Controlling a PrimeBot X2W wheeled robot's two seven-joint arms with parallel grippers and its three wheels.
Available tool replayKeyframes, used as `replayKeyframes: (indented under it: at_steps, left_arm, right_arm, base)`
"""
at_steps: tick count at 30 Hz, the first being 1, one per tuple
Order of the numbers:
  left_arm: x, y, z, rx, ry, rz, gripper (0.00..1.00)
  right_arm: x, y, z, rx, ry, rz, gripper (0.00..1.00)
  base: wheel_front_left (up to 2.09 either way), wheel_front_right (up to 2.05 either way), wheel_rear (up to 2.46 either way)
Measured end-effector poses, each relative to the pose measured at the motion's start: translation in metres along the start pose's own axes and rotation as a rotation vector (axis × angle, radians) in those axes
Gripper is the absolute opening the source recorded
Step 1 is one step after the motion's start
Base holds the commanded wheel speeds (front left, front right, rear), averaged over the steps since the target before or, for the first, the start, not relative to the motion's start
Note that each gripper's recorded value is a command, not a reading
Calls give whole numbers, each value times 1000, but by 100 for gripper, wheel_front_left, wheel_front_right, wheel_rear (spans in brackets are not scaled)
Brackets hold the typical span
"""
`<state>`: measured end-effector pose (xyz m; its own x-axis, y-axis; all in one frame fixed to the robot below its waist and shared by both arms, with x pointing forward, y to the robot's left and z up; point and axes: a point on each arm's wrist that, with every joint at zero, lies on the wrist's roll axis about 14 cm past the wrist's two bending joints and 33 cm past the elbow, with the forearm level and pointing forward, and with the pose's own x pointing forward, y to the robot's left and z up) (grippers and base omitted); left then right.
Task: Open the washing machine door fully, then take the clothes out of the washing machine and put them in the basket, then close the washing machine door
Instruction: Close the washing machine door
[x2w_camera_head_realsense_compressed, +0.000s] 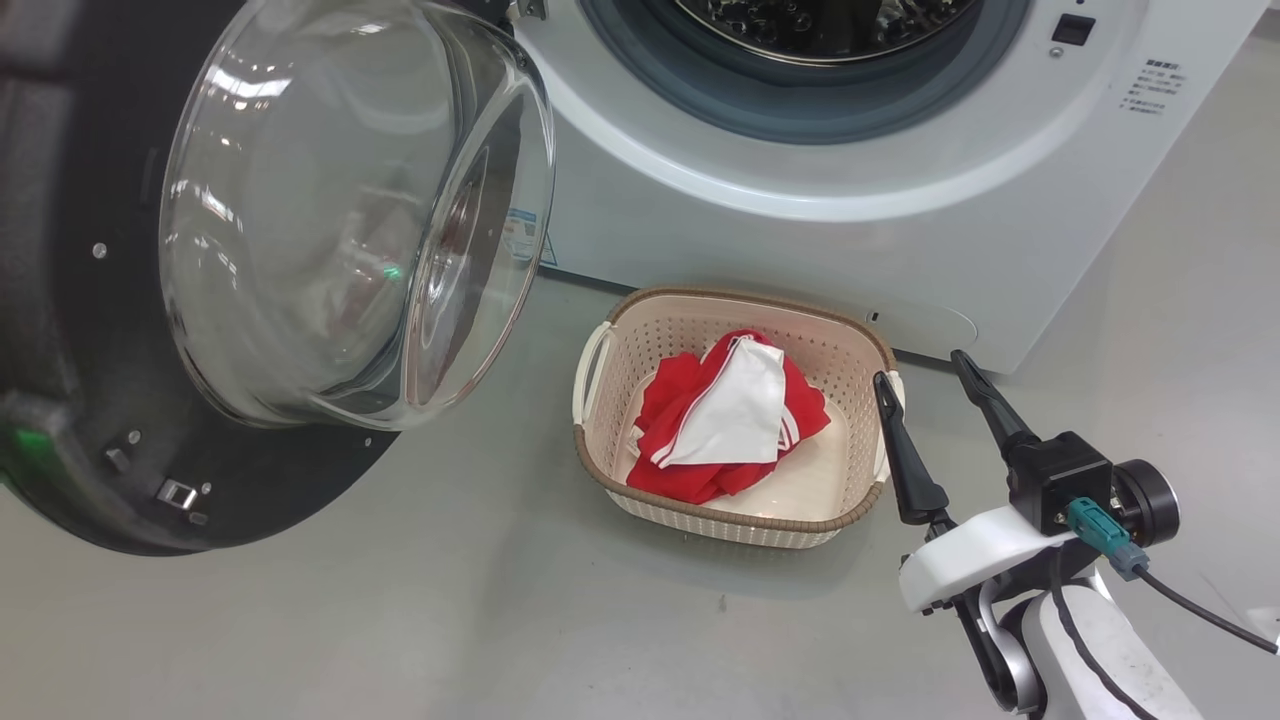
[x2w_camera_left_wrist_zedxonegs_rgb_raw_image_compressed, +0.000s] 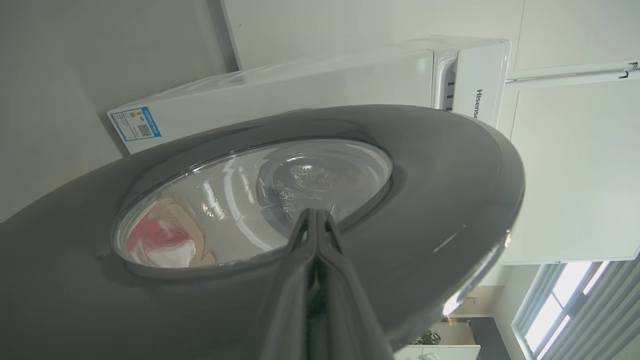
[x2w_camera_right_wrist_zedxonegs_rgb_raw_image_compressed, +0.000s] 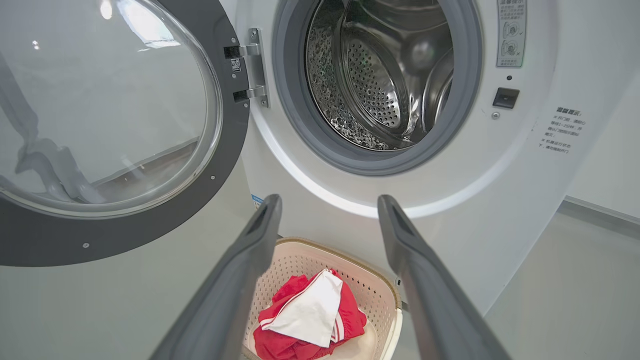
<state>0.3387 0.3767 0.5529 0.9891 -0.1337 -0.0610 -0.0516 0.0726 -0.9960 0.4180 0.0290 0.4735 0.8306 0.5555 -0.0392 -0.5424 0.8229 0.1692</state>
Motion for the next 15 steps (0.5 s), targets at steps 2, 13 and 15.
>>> replayKeyframes:
  at_steps: [2,13,15]
  left_arm:
    - [0,-1,-6,-6,25,-14,0]
    - [6,-5,-43,28,197,-48,0]
    - [7,-8,-51,37,231,-58,0]
  right_arm:
    - [-1,-1,1,0,-2,-6,100]
    - [-10,-13,5,1,-22,-53,100]
    - [-11,-15,6,2,-24,-62,100]
  base:
    - [0,0,0]
    - [0,0,0]
    - [0,0,0]
